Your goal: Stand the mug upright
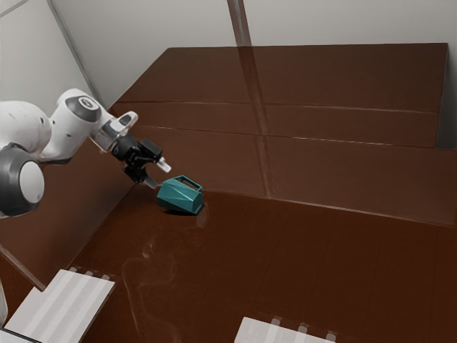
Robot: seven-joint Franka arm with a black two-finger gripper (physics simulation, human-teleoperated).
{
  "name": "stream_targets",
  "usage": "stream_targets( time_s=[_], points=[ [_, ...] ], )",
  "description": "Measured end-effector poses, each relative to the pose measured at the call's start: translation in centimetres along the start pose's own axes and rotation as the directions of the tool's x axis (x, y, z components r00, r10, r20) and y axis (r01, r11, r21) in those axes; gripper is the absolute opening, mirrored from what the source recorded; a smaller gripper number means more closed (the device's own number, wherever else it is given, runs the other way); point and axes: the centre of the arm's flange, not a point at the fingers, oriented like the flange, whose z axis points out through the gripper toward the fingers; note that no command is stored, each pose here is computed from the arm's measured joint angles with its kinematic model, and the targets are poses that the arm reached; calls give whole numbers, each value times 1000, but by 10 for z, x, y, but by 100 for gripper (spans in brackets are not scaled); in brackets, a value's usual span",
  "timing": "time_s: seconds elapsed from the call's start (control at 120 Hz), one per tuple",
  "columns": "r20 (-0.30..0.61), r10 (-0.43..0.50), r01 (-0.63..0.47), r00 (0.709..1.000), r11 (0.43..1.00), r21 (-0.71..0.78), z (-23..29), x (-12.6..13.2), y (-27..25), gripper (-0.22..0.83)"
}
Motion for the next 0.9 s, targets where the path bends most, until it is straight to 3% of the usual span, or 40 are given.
stream_targets(
  time_s=[0.358, 0.508, 0.6, 0.708, 0.9],
  points=[
    [-9, 24, -25, 1000, 993, -116, 40, -3, -9, 60],
    [-14, 40, -42, 999, 989, -139, 45, -4, -8, 22],
    [-25, 57, -60, 998, 988, -141, 41, -4, -5, 5],
    [-33, 74, -78, 997, 987, -140, 38, -3, -1, -5],
    [-42, 95, -100, 995, 984, -146, 33, -4, 3, -13]
  ],
)
